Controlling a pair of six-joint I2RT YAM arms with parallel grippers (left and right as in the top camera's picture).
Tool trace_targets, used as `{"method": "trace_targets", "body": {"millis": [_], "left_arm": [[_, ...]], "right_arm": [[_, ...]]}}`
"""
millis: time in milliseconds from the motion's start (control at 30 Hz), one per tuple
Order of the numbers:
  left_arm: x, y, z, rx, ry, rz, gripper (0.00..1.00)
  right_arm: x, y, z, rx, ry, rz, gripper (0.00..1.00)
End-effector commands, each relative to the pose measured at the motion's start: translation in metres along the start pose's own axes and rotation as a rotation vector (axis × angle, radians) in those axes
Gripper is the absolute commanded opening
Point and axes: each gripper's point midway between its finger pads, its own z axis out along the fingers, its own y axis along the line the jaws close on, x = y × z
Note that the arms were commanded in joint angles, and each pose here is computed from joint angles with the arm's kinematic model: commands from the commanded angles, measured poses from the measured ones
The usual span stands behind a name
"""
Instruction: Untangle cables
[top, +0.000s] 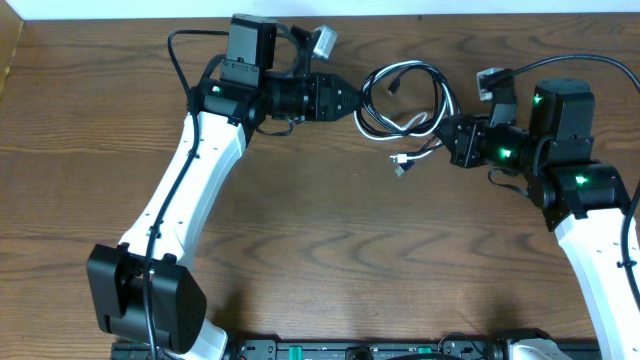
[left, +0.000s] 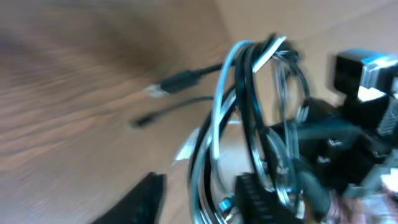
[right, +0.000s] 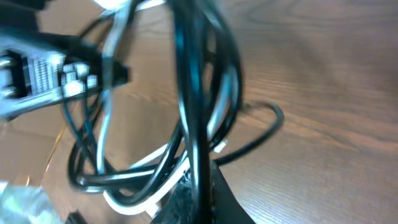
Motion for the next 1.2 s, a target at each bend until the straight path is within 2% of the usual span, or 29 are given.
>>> {"method": "trace_targets", "body": {"millis": [0, 200, 467, 600, 733, 900, 1067, 1167], "left_arm": [[-0.004, 0.022, -0.003, -0.133, -0.026, 0.051, 0.54], [0.001, 0.043, -0.007, -0.25, -0.015, 0.062, 0.66], [0.006, 0.055, -0.011, -0.318, 0.002, 0.06, 0.71], [0.011, 0.052, -0.007, -0.31, 0.02, 0.057, 0.72], [0.02, 0.044, 0.004, -0.294, 0.055, 0.123, 0.73], [0.023, 0.039, 0.01, -0.283, 0.067, 0.148, 0.73], [0.026, 0.037, 0.014, -0.279, 0.078, 0.148, 0.73], [0.027, 0.038, 0.014, -0.279, 0.075, 0.117, 0.73]], "right_arm": [[0.001, 0.021, -0.005, -0.102, 0.003, -0.106, 0.01], [0.0, 0.044, -0.009, -0.237, -0.001, -0.174, 0.01], [-0.002, 0.042, -0.008, -0.222, -0.003, -0.13, 0.01], [-0.008, 0.031, -0.006, -0.155, -0.02, -0.01, 0.01], [-0.018, 0.031, -0.007, -0.149, -0.051, 0.081, 0.01], [-0.024, 0.014, -0.005, -0.062, -0.083, 0.349, 0.01], [-0.039, 0.019, -0.008, -0.108, -0.129, 0.552, 0.01], [-0.043, 0.017, -0.008, -0.112, -0.142, 0.75, 0.01]]}}
